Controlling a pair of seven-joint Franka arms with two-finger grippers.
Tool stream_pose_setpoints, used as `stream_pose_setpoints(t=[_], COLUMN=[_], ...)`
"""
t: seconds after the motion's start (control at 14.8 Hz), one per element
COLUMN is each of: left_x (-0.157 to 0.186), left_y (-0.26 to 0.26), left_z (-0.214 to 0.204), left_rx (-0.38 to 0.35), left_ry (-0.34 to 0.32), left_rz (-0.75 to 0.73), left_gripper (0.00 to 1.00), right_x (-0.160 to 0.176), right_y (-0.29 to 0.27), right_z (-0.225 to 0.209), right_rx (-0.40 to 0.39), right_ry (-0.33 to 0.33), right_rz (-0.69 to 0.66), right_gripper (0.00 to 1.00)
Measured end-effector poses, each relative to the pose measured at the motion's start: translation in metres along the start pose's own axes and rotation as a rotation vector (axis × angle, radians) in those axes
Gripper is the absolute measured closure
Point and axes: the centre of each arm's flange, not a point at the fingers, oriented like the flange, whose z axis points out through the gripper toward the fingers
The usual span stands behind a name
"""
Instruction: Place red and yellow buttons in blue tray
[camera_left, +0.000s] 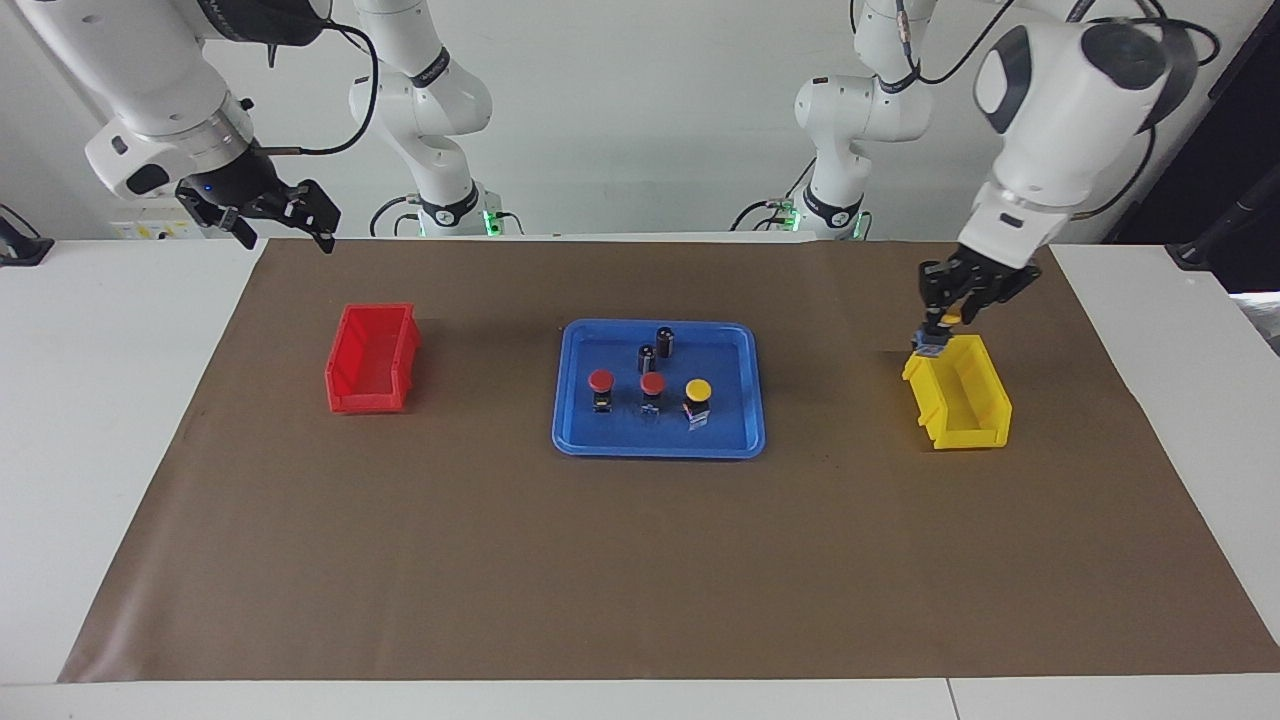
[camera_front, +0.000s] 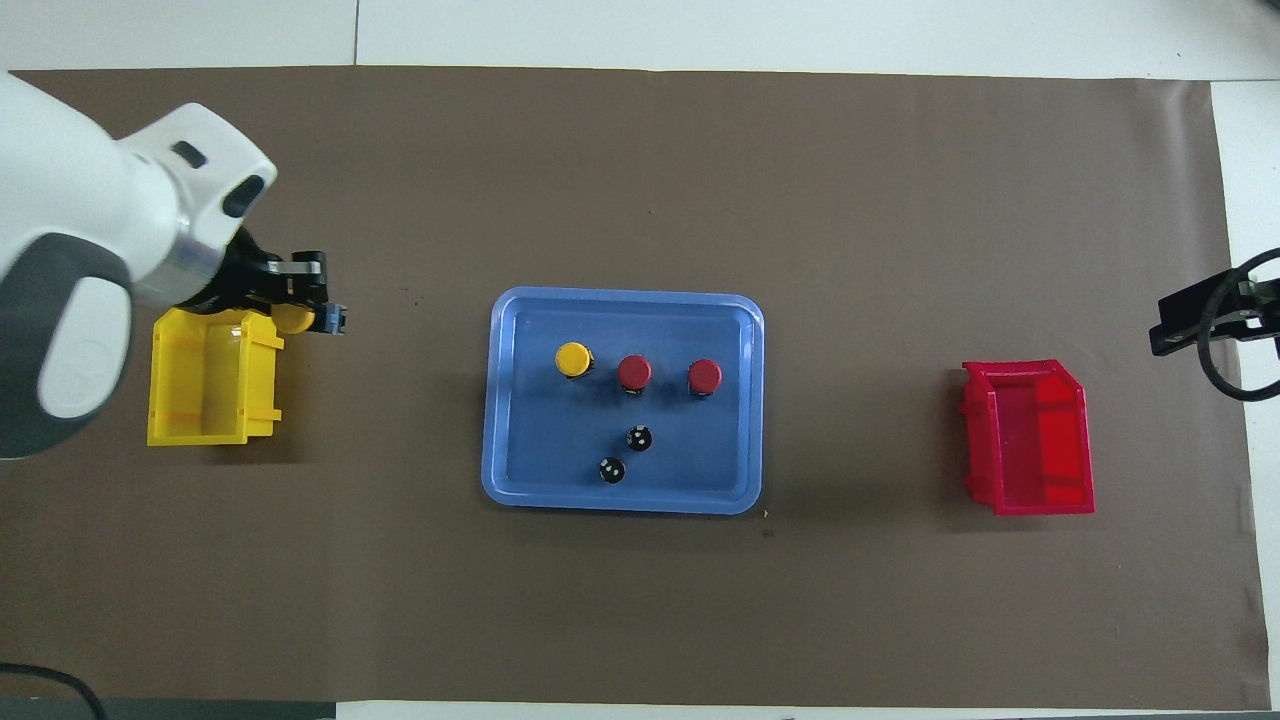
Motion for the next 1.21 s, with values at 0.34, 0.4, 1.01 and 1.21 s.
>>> stream_pose_setpoints(t=[0.34, 0.4, 1.01, 1.21], left_x=[-0.015, -0.017, -0.047, -0.049], left_y=[0.087, 0.091, 0.12, 0.118], left_z=[0.08, 0.087, 0.132, 0.143], left_rx=[-0.031, -0.03, -0.052, -0.058], left_ry=[-0.01, -0.018, -0.033, -0.02], left_rz=[-0.028, -0.026, -0.012, -0.016], left_gripper=[0.59, 0.59, 0.59, 0.59], right_x=[0.0, 0.0, 0.0, 0.0], right_y=[0.0, 0.0, 0.0, 0.0], right_z=[0.0, 0.0, 0.0, 0.0], right_rx=[0.0, 0.0, 0.0, 0.0], right_ry=[0.0, 0.0, 0.0, 0.0], right_rz=[0.0, 0.0, 0.0, 0.0], right_gripper=[0.0, 0.0, 0.0, 0.0])
